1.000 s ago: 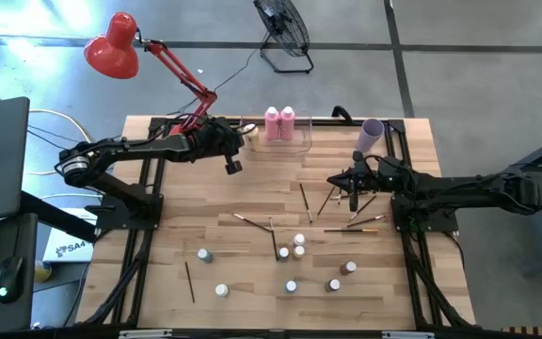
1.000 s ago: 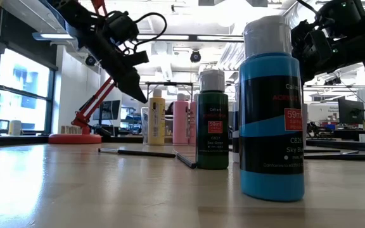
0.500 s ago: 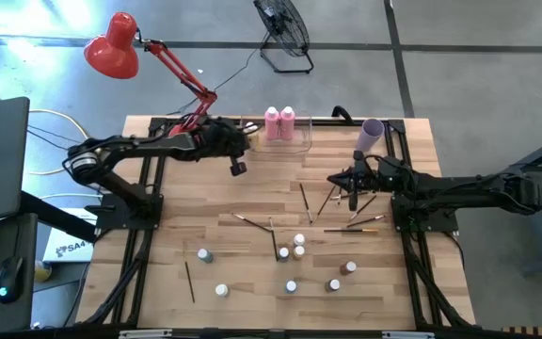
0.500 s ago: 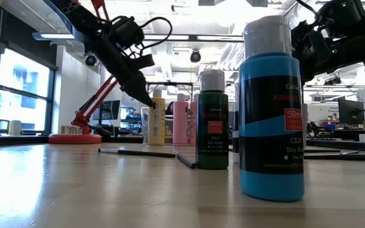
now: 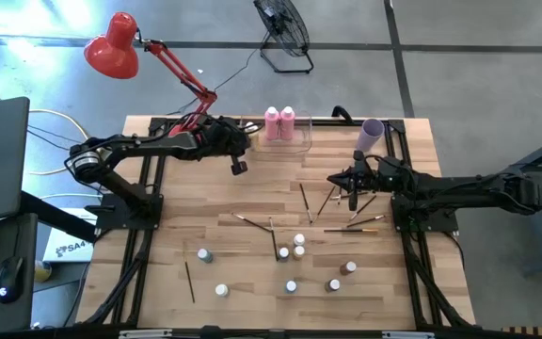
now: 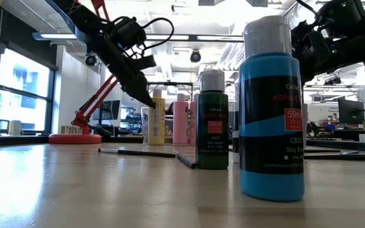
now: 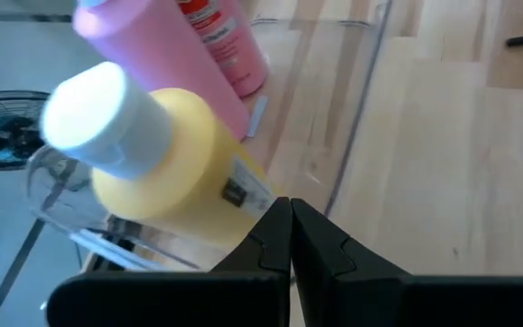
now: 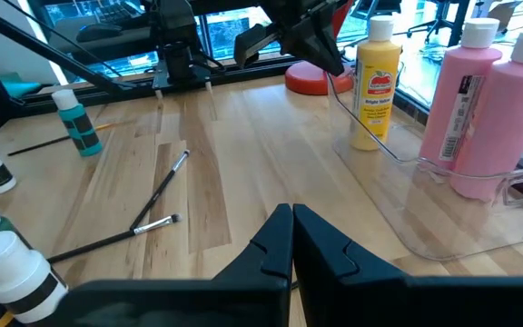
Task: Pick & Place Paint Supplies
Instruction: Adjust the large paint bottles in the transparent bin
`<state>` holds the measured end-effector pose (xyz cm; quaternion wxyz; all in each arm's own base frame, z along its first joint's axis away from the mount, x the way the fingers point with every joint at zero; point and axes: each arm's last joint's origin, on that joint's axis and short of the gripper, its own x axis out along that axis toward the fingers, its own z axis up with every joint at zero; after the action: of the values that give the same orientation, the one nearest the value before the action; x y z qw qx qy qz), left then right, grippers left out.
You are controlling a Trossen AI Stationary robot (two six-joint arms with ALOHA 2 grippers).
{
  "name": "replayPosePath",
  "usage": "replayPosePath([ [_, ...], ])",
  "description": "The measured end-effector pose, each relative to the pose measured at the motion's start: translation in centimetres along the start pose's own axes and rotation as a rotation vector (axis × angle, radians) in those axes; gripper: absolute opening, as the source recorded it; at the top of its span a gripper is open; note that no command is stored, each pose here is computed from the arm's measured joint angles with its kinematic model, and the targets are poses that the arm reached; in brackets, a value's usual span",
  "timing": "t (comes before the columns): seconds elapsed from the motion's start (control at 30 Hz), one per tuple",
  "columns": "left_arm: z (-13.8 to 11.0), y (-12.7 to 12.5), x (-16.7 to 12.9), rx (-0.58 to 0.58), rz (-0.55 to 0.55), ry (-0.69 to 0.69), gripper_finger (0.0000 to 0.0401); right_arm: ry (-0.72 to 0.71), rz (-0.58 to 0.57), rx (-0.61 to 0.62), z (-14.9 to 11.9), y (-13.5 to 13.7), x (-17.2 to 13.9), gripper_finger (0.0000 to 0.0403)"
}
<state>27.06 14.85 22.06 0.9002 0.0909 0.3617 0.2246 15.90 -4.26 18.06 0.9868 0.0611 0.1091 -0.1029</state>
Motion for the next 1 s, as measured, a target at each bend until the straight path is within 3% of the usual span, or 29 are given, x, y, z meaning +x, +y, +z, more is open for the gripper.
replayPosePath([
  [0.7,0.3,0.5,0.0,-0.012,0.054,-0.034,0.0000,0.000,0.000,0.000,0.0,0.0,0.0,0.0002],
  [1.0,-0.7,1.1,2.4,-0.043,0.028,-0.019,0.0000,0.000,0.000,0.000,0.0,0.0,0.0,0.0002],
])
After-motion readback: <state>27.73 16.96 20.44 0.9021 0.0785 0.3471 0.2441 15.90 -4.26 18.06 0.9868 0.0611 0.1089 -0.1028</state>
